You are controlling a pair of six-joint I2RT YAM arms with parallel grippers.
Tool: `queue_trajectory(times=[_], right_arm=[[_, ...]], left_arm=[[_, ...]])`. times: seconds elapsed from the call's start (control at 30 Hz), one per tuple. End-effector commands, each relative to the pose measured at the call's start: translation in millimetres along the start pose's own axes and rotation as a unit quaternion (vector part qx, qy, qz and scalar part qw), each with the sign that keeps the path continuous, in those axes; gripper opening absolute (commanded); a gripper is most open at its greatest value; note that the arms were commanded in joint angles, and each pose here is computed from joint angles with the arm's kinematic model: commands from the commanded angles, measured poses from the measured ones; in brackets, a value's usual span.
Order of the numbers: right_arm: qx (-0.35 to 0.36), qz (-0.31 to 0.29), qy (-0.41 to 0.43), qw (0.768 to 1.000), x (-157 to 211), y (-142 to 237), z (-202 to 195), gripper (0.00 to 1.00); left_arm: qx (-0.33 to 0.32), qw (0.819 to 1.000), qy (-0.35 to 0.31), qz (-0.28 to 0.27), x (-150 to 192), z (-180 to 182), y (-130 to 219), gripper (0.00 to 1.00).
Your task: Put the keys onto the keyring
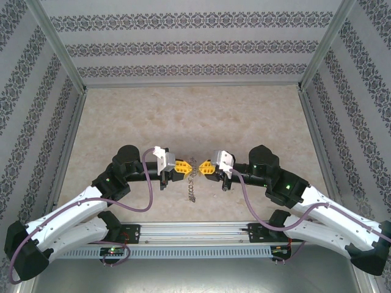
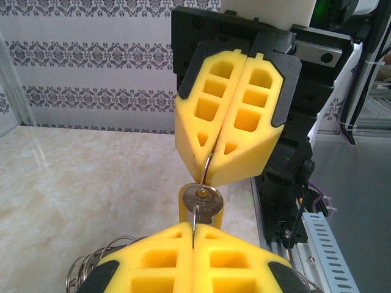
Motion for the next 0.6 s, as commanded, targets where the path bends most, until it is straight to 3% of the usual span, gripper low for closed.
queue_trajectory(times=[0.0,0.57], right_arm=[[-0.009,-0.005,0.004,1.000,-3.6,0.3,5.2,0.00],[0.004,0.003,0.007,1.000,-3.8,-5.1,-0.5,0.00]], left_arm=[[-0.007,0.999,-0.032,-0.028,-16.1,1.5,2.8,0.00],[-0.006,0.999,-0.034,-0.031,-17.1,1.4,2.7,0.00]])
Point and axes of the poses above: each hand's point on the last joint's axis, 136 mm out from that joint toward the fingers, its own y axis back along the fingers, its own z axis along the line the jaws close on, x = y × z, the point moved 2 cm from there along y, back along the fingers, and after that the axes turned 15 degrees about -y, right-handed, at the moved point
